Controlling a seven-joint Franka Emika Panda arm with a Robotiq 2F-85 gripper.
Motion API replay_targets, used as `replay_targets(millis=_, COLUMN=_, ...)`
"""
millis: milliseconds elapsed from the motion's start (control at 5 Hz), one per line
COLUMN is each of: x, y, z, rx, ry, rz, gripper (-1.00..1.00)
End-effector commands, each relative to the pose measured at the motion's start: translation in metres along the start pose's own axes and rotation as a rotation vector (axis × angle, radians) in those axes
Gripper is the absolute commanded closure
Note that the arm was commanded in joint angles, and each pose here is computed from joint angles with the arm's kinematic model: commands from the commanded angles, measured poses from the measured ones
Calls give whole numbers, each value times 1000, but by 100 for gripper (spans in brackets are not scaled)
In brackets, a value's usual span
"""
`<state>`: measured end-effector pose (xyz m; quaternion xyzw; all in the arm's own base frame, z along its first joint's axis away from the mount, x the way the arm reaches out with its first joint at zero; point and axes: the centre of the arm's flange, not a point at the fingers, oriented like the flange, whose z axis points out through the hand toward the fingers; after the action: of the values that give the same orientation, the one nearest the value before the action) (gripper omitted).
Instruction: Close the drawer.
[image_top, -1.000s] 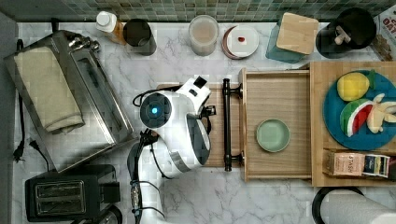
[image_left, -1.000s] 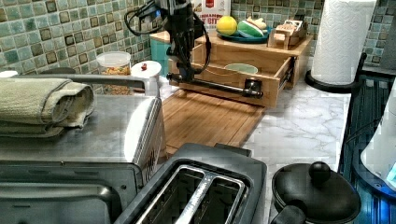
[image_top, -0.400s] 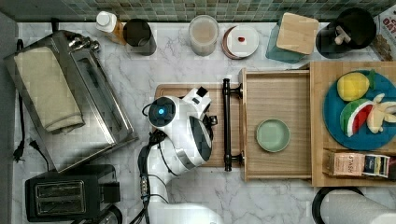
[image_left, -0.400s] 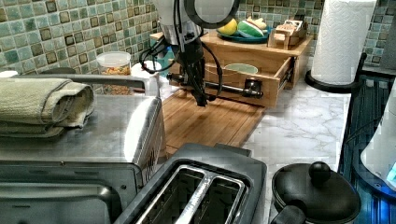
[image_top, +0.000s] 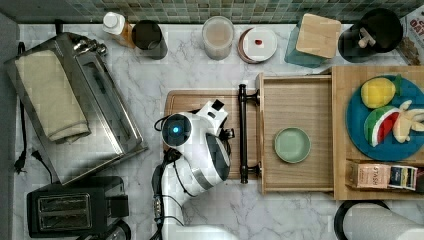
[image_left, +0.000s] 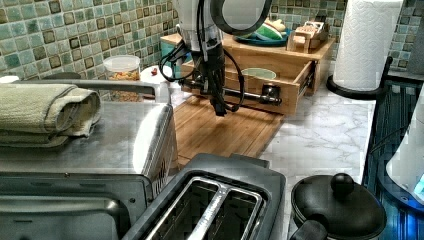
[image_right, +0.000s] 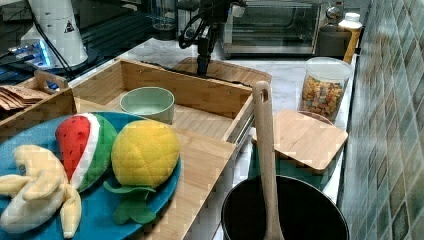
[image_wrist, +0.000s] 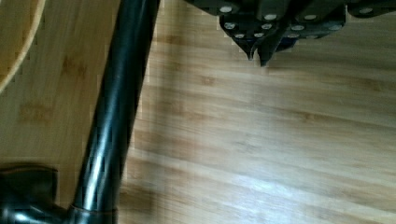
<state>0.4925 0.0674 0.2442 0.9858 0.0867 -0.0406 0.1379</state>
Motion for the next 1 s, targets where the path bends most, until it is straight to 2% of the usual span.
replay_targets(millis=200, x=-9, y=109, z=-14, rx=18, ry=90, rz=69, gripper=100)
replay_targets(millis=800, x=-24, y=190, z=-11, rx=35, ry=83, rz=103, gripper=100)
replay_targets(millis=1000, x=-33, y=228, z=-1, rx=42, ry=110, rz=113, gripper=100)
